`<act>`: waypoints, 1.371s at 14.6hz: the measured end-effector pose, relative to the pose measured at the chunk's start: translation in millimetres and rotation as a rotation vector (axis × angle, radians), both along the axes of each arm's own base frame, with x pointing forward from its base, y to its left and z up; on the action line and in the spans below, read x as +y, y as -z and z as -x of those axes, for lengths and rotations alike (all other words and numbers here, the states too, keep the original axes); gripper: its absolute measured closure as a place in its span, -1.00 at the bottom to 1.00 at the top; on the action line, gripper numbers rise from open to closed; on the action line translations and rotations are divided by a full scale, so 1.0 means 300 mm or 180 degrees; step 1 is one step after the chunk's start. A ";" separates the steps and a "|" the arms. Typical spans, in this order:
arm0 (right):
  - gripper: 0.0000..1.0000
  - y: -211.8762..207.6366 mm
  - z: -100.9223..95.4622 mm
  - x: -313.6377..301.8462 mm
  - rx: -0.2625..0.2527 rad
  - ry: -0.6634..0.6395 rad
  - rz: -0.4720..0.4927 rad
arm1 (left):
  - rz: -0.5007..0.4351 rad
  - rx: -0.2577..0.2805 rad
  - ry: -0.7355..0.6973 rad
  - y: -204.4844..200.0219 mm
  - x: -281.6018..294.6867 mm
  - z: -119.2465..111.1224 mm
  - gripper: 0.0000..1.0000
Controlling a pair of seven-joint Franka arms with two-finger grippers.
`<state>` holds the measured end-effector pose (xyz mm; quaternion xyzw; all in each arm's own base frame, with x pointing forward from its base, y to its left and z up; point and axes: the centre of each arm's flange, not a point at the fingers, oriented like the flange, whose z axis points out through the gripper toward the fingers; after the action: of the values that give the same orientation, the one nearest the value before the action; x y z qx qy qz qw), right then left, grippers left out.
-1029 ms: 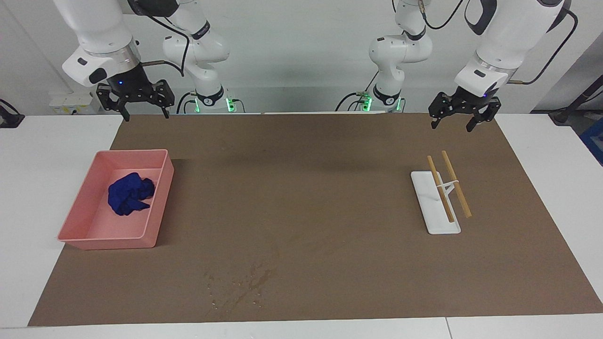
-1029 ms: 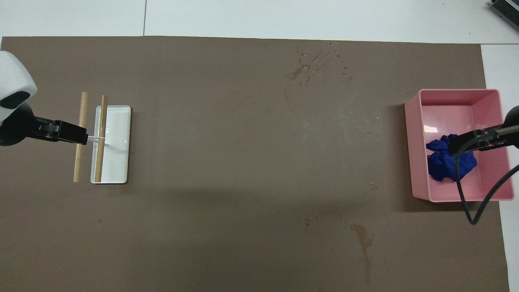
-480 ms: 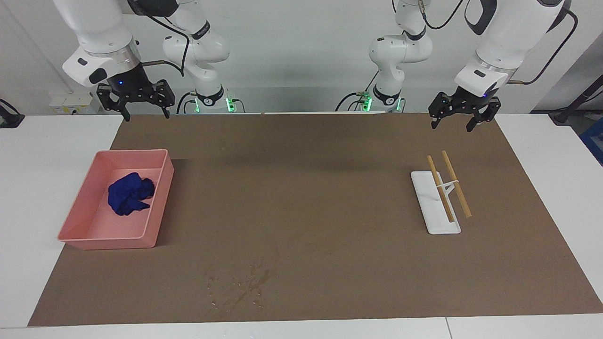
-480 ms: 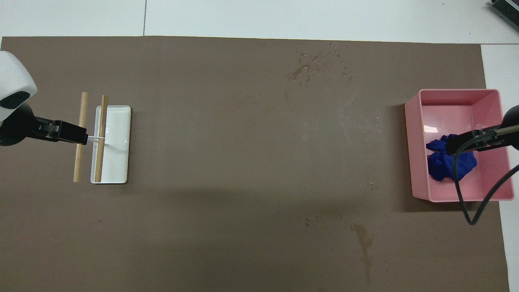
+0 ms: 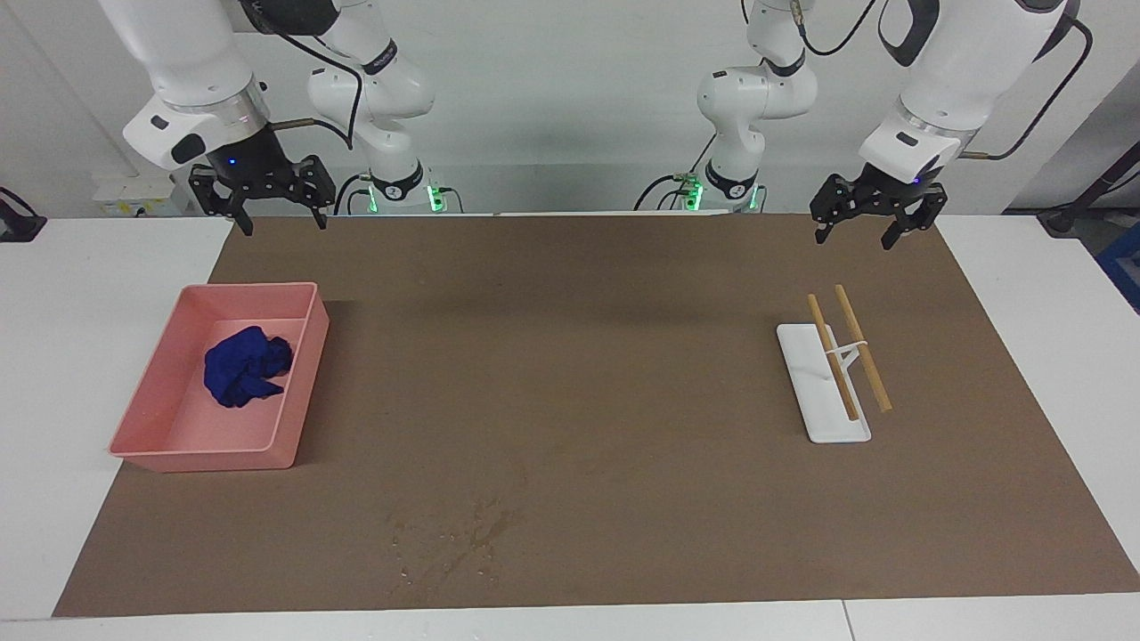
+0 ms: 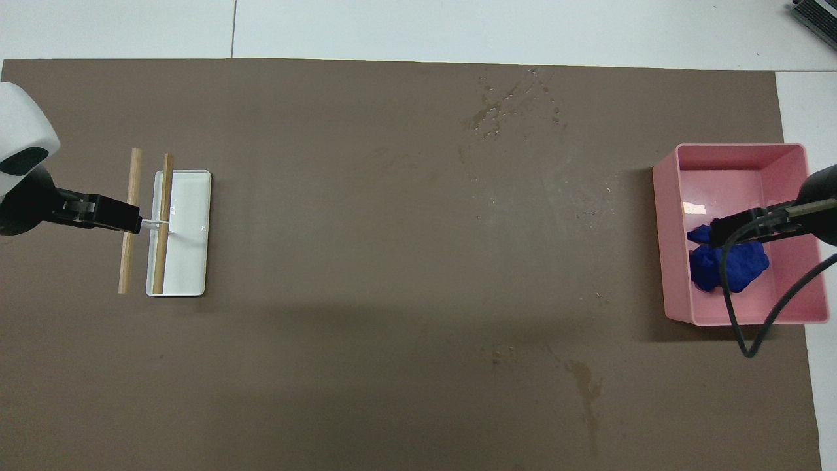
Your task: Wipe water with towel using both arms
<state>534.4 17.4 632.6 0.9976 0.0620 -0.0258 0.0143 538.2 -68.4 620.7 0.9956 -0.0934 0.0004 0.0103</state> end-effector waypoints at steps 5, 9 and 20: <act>-1.00 -0.006 0.008 -0.002 0.0000 0.0003 0.0000 | 0.0000 0.0000 0.0000 0.000 0.000 0.000 -1.00; -1.00 -0.007 0.011 -0.007 0.0012 0.0013 -0.0004 | 0.0000 0.0000 0.0000 0.000 0.000 0.000 -1.00; -1.00 -0.006 0.014 -0.003 0.0016 0.0012 -0.0033 | 0.0000 0.0000 0.0000 0.000 0.000 0.000 -1.00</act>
<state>530.3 16.4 634.3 0.9977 0.0603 -0.0281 0.0090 538.2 -68.4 620.7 0.9956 -0.0934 0.0004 0.0103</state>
